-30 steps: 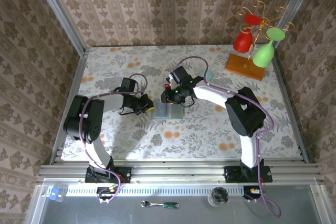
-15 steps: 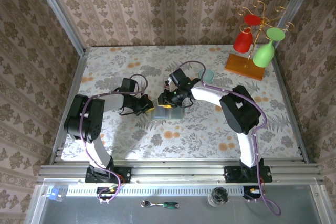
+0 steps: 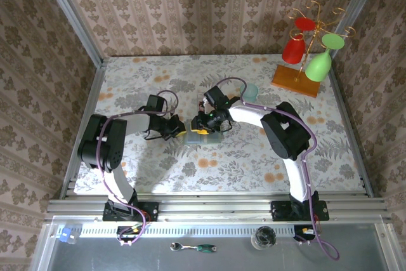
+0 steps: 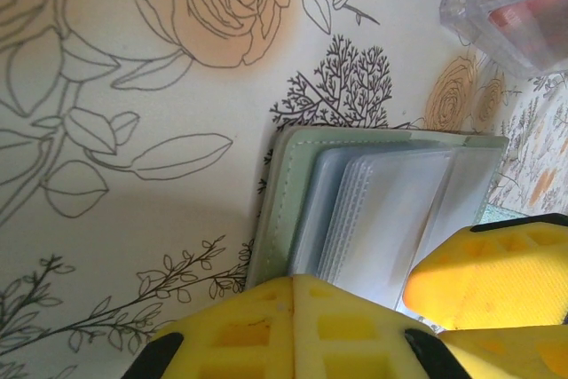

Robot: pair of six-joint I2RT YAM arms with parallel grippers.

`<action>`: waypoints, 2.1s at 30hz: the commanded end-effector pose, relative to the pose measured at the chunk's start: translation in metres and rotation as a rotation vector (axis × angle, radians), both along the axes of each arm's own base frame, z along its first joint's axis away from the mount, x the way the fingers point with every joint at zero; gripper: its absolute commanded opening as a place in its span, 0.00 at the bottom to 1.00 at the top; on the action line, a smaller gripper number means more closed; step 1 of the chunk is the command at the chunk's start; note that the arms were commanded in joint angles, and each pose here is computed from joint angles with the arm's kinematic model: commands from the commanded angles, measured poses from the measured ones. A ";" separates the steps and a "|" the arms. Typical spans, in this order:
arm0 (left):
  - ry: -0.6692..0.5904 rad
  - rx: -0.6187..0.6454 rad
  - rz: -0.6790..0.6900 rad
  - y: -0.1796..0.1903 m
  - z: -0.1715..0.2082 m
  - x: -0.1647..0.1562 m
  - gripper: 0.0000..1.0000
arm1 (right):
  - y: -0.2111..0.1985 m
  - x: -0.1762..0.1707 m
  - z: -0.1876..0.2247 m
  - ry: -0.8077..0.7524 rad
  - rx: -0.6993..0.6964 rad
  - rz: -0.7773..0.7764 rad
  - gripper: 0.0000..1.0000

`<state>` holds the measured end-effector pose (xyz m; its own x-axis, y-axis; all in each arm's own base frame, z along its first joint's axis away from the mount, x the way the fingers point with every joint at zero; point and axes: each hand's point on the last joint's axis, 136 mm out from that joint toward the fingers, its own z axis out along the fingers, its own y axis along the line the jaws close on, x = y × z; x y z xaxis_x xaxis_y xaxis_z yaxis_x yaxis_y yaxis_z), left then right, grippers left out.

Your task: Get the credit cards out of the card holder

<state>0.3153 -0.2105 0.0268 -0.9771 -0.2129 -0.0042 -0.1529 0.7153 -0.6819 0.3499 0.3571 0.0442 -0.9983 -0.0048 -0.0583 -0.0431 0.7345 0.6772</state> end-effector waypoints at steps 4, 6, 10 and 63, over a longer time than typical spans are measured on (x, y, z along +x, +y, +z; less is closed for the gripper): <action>0.043 0.018 -0.011 0.003 -0.008 -0.009 0.07 | -0.001 -0.003 -0.007 0.041 0.000 0.000 0.35; 0.044 0.018 -0.011 0.003 -0.009 -0.009 0.07 | -0.001 -0.003 -0.008 0.044 -0.003 0.000 0.35; 0.042 0.019 -0.011 0.003 -0.008 -0.008 0.07 | -0.005 -0.004 -0.012 0.048 -0.023 -0.006 0.35; 0.025 0.078 -0.024 0.014 -0.007 0.012 0.07 | -0.038 -0.001 -0.017 0.035 -0.087 -0.058 0.30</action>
